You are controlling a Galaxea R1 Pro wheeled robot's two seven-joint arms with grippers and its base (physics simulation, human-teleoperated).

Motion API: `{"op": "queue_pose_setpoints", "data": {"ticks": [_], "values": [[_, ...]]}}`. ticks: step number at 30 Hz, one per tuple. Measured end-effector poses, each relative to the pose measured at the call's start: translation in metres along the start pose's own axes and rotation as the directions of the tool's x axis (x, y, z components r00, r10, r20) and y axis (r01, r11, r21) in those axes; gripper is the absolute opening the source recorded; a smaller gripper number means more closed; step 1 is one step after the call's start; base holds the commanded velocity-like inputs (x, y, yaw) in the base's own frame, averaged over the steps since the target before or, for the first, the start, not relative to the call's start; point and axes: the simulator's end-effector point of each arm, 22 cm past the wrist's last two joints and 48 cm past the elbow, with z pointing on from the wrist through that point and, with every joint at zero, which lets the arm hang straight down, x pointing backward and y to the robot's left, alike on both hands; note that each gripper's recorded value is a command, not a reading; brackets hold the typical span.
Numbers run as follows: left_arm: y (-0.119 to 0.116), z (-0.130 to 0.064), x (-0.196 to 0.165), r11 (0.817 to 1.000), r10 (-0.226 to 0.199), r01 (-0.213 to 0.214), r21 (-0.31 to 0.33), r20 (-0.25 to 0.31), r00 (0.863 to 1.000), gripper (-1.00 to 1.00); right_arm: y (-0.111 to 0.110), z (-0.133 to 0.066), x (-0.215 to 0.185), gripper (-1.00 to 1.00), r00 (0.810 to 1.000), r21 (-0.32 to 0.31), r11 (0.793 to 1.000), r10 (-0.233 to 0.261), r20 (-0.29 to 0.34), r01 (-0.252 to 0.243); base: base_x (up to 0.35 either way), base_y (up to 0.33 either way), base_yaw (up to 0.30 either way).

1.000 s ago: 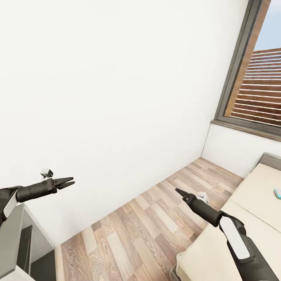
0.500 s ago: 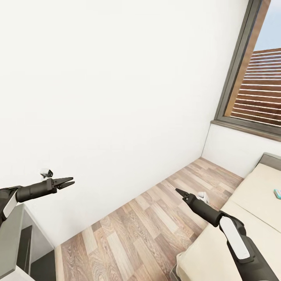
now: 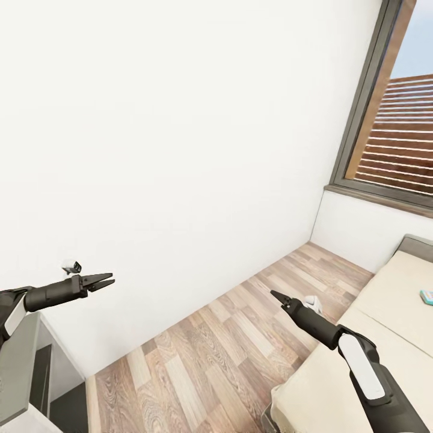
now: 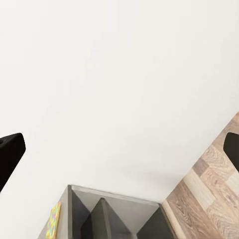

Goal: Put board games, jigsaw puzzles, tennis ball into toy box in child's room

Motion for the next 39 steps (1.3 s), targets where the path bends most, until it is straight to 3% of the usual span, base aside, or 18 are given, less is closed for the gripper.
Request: {"op": "queue_pose_setpoints", "data": {"ticks": [21,29,32,39], "values": [[0.0,0.0,0.0,1.0,0.025,-0.025,0.002,0.001,1.0,1.0,0.001,-0.001,-0.001,1.0,1.0,-0.003,1.0,0.0,0.003,0.0,-0.051,-0.034,0.0],[0.0,-0.001,0.0,1.0,0.026,-0.026,0.002,0.002,1.0,1.0,-0.002,0.0,0.0,1.0,1.0,0.004,1.0,0.004,0.002,-0.004,0.003,0.123,0.0],[0.0,0.0,0.0,1.0,0.026,-0.026,0.001,0.002,1.0,1.0,-0.015,0.0,0.005,1.0,1.0,0.03,0.999,0.022,-0.008,-0.022,0.02,0.043,-0.017],[0.001,0.001,0.001,1.0,0.025,-0.025,0.0,0.0,1.0,1.0,-0.086,-0.004,0.035,1.0,0.993,0.174,0.978,0.117,-0.032,-0.11,0.004,0.009,-0.18]]}}
